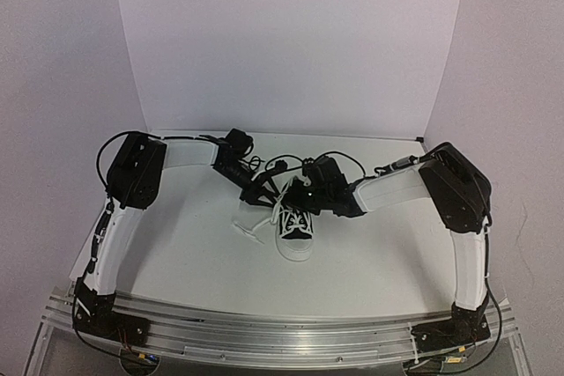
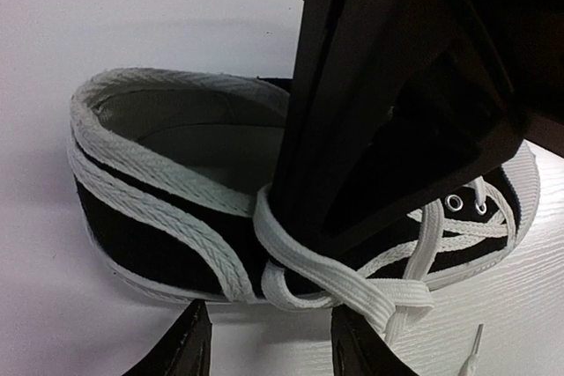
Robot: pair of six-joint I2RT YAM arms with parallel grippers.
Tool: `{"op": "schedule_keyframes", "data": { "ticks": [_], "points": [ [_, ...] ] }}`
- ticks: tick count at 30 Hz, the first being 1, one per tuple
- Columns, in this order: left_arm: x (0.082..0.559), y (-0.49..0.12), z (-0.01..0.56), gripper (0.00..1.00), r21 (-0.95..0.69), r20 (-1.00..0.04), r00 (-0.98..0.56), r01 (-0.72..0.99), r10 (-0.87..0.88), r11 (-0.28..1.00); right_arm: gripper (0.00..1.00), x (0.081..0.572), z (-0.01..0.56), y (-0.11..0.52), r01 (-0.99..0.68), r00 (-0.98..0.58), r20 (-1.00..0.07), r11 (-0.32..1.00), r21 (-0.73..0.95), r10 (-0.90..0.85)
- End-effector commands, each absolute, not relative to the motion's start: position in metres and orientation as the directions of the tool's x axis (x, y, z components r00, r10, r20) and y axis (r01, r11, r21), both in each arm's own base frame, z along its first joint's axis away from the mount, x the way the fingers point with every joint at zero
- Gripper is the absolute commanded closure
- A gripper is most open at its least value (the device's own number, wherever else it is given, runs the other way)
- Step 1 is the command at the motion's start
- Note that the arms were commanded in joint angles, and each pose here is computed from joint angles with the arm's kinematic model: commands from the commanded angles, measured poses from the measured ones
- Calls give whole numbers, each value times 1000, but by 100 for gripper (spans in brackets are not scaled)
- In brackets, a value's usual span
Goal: Tie the shoes
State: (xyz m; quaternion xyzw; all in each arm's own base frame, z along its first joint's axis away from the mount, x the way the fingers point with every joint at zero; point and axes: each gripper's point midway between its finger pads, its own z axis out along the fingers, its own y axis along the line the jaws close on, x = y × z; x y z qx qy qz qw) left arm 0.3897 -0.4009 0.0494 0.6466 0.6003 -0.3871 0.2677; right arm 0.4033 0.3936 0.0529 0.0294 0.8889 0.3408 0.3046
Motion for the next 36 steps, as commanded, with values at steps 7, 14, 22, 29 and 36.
{"op": "schedule_keyframes", "data": {
  "ticks": [7, 14, 22, 29, 36],
  "points": [
    [382, -413, 101, 51, 78, -843, 155, 983, 516, -167, 100, 400, 43, 412, -244, -849, -508, 744, 622, 146],
    [399, -409, 106, 55, 202, -797, 238, 971, 555, -127, 100, 397, 49, 423, -282, -856, -502, 705, 651, 121],
    [388, -400, 86, 74, 165, -768, 230, 973, 598, -162, 100, 401, 55, 425, -282, -847, -511, 690, 667, 148],
    [391, -399, 80, 95, 126, -760, 186, 982, 623, -139, 100, 401, 63, 427, -302, -843, -519, 672, 676, 142],
    [396, -395, 80, 100, 110, -738, 152, 988, 658, -105, 79, 399, 94, 429, -377, -809, -575, 645, 665, 121]
  ]
}}
